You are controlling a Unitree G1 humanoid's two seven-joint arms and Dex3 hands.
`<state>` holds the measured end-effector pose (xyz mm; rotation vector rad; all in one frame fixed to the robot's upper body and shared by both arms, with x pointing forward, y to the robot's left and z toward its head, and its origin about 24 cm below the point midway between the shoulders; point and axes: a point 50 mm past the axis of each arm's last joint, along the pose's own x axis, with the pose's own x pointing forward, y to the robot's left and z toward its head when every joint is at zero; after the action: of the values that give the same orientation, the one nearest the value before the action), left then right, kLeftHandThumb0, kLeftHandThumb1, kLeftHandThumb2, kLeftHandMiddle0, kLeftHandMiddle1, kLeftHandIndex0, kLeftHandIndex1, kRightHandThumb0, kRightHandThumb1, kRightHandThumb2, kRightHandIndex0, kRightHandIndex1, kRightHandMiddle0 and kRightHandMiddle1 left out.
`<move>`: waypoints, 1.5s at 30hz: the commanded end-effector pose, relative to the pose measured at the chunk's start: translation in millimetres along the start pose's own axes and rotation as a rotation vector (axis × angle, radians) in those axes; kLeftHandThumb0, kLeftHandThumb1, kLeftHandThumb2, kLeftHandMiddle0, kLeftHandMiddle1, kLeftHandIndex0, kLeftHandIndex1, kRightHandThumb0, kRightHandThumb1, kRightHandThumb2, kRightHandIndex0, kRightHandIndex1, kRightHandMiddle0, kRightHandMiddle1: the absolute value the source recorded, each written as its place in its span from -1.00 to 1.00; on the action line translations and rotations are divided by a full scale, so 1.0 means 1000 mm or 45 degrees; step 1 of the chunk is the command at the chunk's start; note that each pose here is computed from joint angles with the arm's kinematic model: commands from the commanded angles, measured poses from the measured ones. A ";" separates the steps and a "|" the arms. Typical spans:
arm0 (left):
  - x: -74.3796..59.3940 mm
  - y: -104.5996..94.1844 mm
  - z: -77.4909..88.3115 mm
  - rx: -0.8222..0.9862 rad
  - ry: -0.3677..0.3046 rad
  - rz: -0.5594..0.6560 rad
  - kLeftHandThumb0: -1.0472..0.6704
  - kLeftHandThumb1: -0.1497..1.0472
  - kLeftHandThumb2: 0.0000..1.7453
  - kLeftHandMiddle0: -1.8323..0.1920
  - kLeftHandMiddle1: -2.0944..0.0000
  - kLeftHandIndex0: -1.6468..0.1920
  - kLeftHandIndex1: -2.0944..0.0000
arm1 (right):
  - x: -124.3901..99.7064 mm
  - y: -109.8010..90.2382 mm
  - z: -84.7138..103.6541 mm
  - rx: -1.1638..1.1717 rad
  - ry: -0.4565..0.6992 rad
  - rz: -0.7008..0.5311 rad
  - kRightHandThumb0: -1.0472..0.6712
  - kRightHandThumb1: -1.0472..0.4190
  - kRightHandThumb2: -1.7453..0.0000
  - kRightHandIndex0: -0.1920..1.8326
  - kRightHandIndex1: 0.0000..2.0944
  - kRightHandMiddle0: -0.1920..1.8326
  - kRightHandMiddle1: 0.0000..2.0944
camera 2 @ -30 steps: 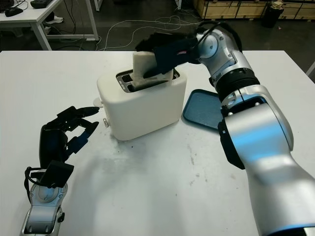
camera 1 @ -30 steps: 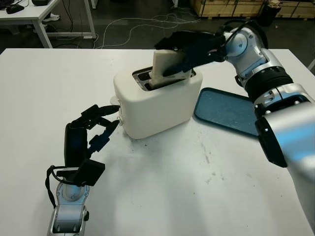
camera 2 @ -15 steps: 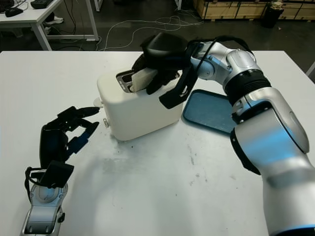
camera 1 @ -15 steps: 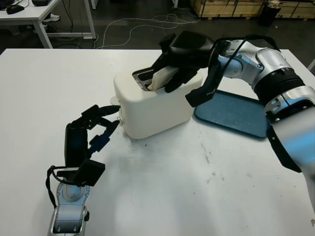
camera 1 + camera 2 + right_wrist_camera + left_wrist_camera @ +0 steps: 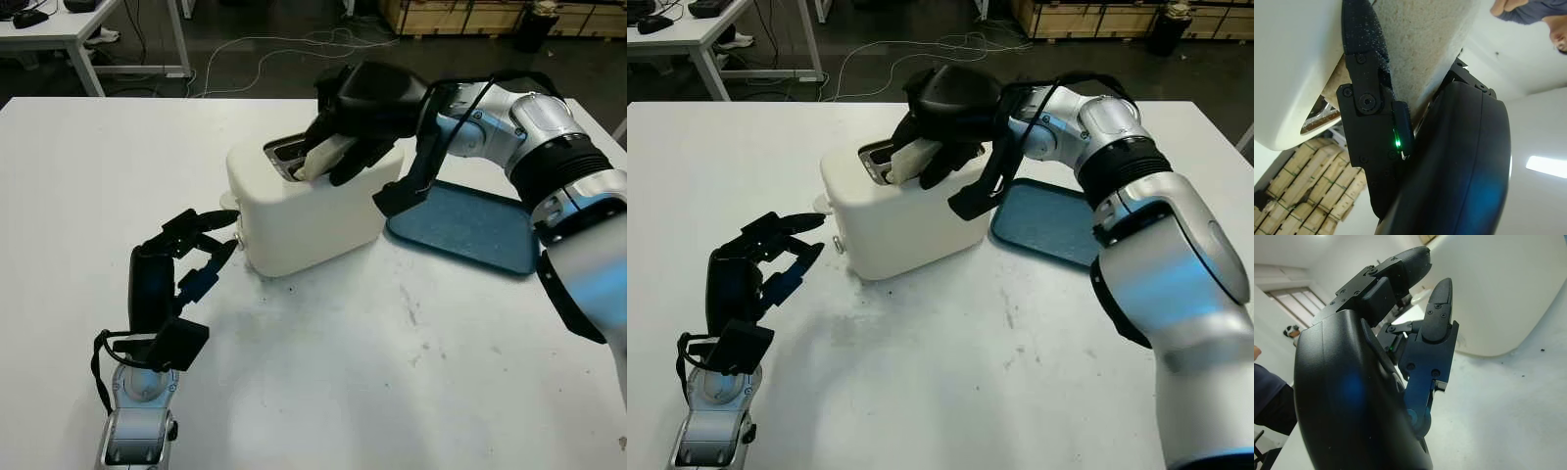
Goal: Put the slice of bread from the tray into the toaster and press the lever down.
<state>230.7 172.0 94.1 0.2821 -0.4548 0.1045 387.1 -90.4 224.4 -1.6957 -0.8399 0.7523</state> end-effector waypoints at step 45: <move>0.015 0.035 0.007 0.186 -0.121 0.045 -0.02 0.77 -0.93 0.07 -0.27 -0.06 0.53 | -0.088 0.044 -0.031 1.126 0.358 -1.011 -0.40 -0.78 0.98 0.08 -0.58 0.09 -0.90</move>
<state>234.7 200.8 107.8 0.4100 -0.5047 0.1597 375.7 -181.2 211.4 -0.6136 -0.7668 0.2466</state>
